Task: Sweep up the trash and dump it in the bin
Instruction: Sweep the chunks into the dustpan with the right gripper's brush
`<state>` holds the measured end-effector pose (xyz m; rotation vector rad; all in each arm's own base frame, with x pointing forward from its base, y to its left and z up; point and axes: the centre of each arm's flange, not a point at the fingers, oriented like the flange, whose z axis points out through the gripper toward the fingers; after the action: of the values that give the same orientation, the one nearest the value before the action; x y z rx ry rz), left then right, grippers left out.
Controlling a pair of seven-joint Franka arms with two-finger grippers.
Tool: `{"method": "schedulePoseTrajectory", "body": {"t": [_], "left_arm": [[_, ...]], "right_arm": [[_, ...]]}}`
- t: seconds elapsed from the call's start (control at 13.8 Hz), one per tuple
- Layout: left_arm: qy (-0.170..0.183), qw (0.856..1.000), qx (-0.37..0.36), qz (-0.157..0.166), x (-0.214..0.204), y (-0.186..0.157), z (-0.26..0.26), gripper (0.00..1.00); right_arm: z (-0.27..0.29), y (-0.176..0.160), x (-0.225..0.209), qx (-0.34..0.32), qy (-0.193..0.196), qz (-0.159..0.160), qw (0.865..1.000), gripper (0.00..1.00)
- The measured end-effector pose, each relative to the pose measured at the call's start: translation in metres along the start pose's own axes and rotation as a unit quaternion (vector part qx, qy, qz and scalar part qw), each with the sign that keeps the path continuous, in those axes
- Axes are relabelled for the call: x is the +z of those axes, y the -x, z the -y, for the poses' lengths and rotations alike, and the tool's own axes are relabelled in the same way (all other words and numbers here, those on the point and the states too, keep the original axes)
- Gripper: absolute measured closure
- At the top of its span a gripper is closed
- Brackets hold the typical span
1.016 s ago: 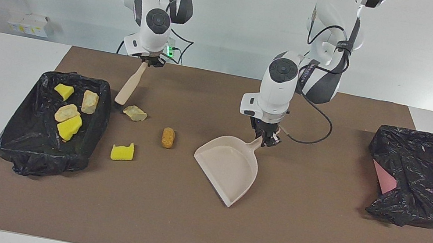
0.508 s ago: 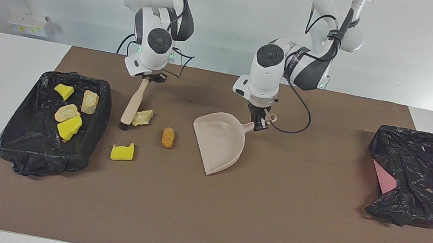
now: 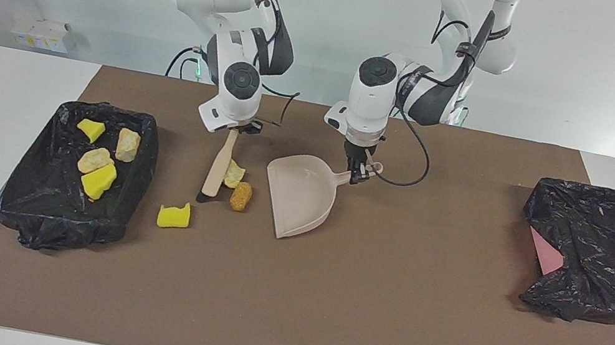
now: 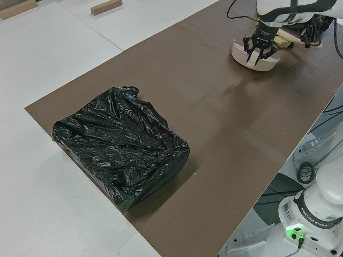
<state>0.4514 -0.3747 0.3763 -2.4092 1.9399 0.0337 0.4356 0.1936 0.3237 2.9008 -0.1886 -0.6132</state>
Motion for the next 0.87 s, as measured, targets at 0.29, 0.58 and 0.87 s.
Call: {"method": "schedulePoseTrajectory", "body": {"t": [0.29,0.58,0.87], "left_arm": [[-0.007,1.000,0.011,-0.014,0.004,-0.010,-0.013,0.69],[-0.020,0.999,0.021,-0.035,0.015,-0.007,-0.011,0.69],[-0.007,0.997,0.017,-0.069,0.019,0.002,0.003,0.69]], "right_arm": [[0.041,0.019,-0.014,-0.042,-0.026,-0.001,0.999,0.74],[0.052,0.023,-0.036,-0.085,-0.031,-0.012,0.996,0.74],[0.037,0.015,-0.095,-0.122,0.001,-0.033,0.992,0.74]]}}
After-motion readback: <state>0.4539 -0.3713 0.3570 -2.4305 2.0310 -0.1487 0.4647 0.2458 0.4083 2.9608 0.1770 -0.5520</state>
